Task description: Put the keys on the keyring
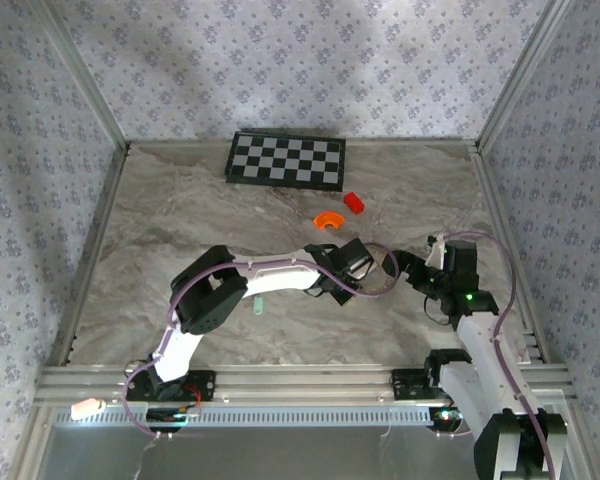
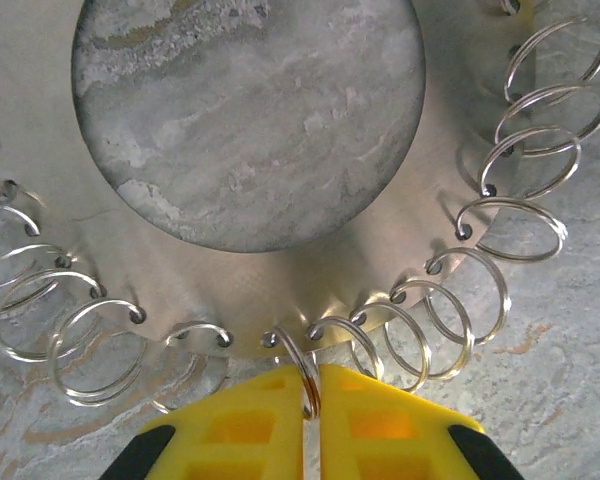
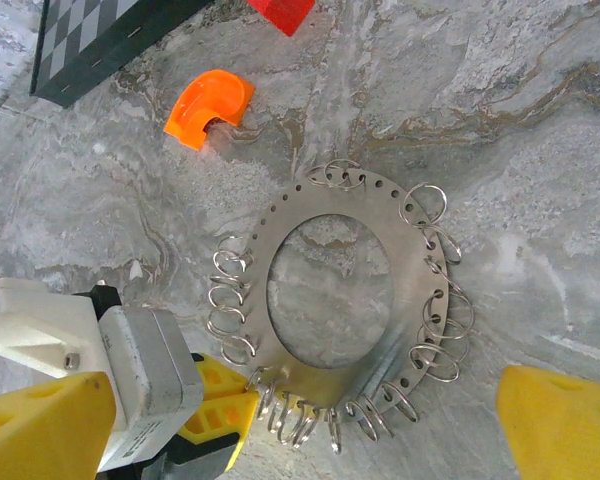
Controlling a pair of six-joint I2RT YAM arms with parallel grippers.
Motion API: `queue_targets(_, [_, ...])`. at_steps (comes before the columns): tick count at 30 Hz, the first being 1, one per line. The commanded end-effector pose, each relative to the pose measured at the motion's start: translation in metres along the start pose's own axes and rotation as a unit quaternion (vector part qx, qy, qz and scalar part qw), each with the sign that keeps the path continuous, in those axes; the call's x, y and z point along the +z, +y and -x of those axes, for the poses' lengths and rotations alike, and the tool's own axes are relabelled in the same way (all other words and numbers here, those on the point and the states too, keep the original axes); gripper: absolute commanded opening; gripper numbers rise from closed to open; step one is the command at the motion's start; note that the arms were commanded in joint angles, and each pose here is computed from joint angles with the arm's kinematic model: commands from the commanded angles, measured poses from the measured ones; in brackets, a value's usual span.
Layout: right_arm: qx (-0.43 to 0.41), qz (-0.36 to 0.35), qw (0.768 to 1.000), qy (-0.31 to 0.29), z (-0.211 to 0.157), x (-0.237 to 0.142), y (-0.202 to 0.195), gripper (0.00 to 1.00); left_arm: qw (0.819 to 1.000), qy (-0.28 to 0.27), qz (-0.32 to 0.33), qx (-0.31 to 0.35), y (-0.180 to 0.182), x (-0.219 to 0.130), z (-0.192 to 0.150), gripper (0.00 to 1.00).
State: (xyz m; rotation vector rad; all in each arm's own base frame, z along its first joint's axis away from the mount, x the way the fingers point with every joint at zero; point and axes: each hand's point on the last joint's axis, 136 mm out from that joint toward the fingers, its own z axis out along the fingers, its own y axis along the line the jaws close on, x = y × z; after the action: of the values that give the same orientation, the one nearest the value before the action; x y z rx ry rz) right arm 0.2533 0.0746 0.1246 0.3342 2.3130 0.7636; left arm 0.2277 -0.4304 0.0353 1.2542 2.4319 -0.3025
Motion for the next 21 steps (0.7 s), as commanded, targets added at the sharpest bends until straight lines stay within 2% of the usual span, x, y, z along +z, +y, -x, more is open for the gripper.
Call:
queue_targets(1, [0.002, 0.007, 1.0, 0.007, -0.004, -0.003, 0.001, 0.99, 1.0, 0.002, 0.01, 0.011, -0.001, -0.001, 0.004, 0.1])
queue_targets(12, [0.003, 0.008, 1.0, 0.002, -0.003, -0.005, 0.001, 0.99, 1.0, -0.011, 0.02, 0.016, 0.0, -0.016, 0.008, 0.0])
queue_targets(17, [-0.004, 0.011, 1.0, -0.006, 0.001, -0.007, 0.004, 0.99, 0.999, -0.031, 0.023, 0.02, 0.001, -0.038, 0.012, 0.0])
queue_targets(21, [-0.016, 0.039, 0.999, -0.016, 0.005, -0.013, 0.017, 0.99, 0.998, -0.055, 0.024, 0.022, 0.004, -0.063, 0.014, 0.0])
